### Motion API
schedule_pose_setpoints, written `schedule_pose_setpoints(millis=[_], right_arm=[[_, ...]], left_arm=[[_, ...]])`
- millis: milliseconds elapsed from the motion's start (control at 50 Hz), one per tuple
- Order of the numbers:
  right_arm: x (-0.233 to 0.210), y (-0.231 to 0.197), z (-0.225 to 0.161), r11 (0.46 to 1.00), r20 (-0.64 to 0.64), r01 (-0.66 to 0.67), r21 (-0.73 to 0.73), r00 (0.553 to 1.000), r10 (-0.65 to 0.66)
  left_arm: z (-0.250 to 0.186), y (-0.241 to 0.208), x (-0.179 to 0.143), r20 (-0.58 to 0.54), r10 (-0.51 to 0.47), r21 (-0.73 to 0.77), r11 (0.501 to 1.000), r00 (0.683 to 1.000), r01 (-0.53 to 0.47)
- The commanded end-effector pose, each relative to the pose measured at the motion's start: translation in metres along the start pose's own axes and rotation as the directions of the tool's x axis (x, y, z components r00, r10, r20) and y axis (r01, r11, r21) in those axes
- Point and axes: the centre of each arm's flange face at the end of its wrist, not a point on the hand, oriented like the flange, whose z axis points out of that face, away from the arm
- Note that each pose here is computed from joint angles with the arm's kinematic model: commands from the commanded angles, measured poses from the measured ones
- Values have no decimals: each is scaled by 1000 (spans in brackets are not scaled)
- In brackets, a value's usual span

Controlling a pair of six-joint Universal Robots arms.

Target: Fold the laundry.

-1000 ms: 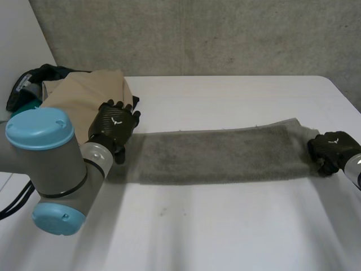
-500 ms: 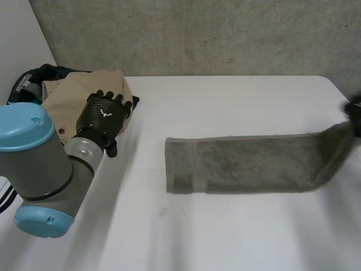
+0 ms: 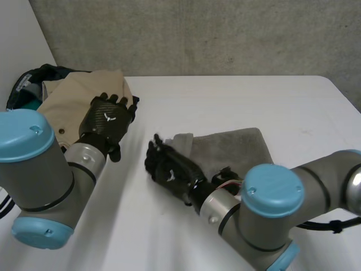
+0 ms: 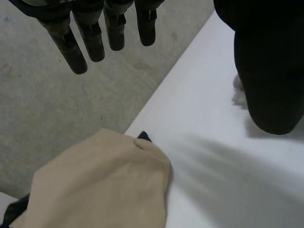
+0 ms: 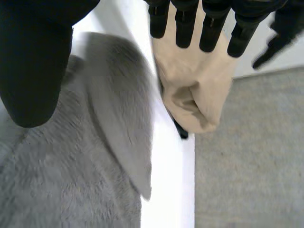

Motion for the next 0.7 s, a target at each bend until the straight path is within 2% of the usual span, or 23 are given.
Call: schedule_pose_setpoints(millis=[20,60,80,140,160,200,260,380,520,580,660,700], right_arm=[[91,26,-32,864,-256,-501,-41,841,476],[96,36,-37,784,-278,-619,-57,764,583],[99,48,-43,701,-303,-708,-92,690,657],[102,70,-56,602,-348,-783,-161,615,707],[103,84,-65,553,-382,-807,-208,587,713],[97,100,-75,492,-407,-827,-272,562,720],[88,111,-79,474,-414,-822,-314,568,711],[66,144,-90,474,-419,-762,-441,642,642],[67,156,-91,522,-451,-743,-418,669,591],[65,154,-91,525,-447,-744,-413,668,595],[62,153,-90,529,-441,-742,-412,671,597],[61,152,-90,532,-440,-739,-413,673,595]], left_arm=[[5,-34,0,19,-9,121,993,1000,6],[4,-44,7,3,-8,152,988,1000,8],[3,-50,12,-7,-8,170,985,1000,9],[2,-61,36,-68,-11,210,977,998,25],[2,-62,44,-89,-13,213,977,996,32],[6,-69,71,-146,-33,236,970,989,67],[15,-65,86,-173,-48,227,970,984,88],[40,-43,115,-201,-47,182,980,978,85],[59,-13,135,-215,-35,126,990,976,63],[63,-6,136,-208,-36,110,992,978,59],[76,16,118,-125,-20,25,999,992,23],[82,29,101,-56,32,-38,999,998,-34]])
